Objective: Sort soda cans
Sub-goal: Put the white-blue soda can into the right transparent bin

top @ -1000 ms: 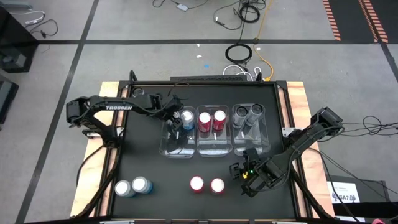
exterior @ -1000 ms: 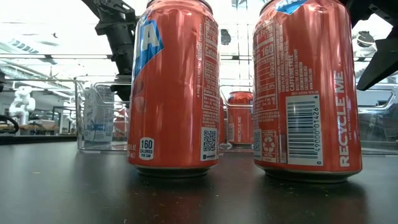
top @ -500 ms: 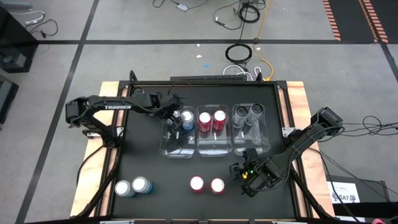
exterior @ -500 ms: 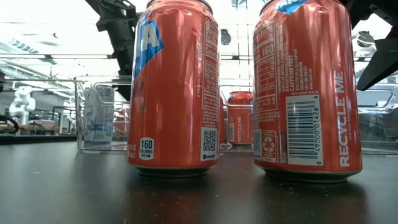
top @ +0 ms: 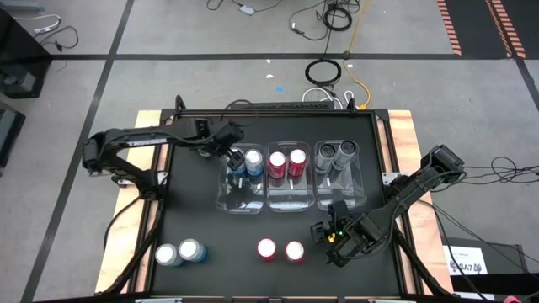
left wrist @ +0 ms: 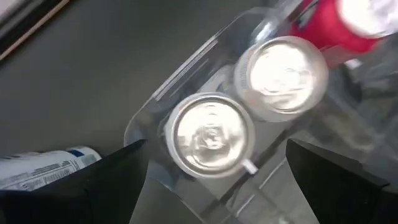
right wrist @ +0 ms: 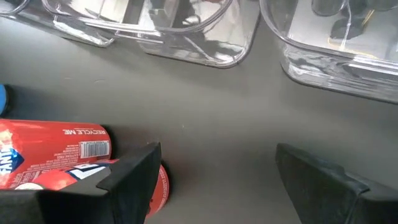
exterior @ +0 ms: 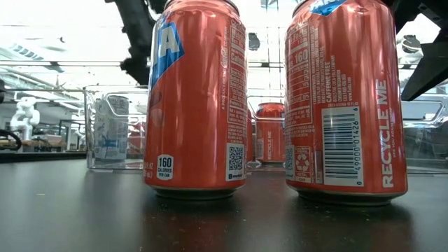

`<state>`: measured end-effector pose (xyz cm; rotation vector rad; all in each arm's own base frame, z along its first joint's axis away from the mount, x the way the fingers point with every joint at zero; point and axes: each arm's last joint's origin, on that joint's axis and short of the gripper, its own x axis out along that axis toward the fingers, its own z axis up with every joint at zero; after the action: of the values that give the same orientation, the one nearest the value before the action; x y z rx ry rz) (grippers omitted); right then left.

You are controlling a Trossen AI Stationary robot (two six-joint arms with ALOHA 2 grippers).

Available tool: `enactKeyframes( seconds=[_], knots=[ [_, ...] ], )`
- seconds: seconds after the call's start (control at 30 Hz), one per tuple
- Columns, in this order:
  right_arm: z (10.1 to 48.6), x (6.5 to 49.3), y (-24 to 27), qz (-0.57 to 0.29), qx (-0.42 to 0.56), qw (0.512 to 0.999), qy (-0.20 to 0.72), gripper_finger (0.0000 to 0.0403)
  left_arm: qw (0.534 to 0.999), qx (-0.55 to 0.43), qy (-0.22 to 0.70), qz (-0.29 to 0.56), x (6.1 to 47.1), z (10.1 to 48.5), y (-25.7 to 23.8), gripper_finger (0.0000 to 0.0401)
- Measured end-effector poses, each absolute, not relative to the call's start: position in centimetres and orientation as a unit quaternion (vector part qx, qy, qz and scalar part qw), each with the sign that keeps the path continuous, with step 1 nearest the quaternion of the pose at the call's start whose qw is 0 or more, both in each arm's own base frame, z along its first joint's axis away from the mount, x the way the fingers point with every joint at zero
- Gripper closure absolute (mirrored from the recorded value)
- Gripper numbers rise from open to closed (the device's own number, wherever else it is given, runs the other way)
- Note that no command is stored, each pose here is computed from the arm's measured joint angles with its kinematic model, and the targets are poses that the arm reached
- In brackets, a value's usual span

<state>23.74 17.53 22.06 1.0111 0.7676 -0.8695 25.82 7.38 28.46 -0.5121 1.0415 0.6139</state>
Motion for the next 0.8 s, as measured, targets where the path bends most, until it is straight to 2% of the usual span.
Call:
enactKeyframes(
  seconds=[0.17,0.37,0.6,0.8],
  knots=[
    [22.0,23.7,17.5,-0.393,0.448,0.722,0.352,0.0093,0.830,-0.241,0.442,0.242,24.0,31.3,5.1,0.0017],
    [23.2,23.3,17.1,-0.370,0.435,0.743,0.349,0.0093,0.856,-0.229,0.426,0.183,22.7,32.9,2.2,0.0017],
    [24.8,23.1,16.5,-0.349,0.443,0.763,0.314,0.0093,0.821,-0.207,0.504,0.170,21.2,32.2,0.5,0.0017],
    [25.4,23.7,16.5,-0.339,0.467,0.771,0.269,0.0093,0.814,-0.222,0.483,0.232,20.3,32.1,0.8,0.0017]
  ],
)
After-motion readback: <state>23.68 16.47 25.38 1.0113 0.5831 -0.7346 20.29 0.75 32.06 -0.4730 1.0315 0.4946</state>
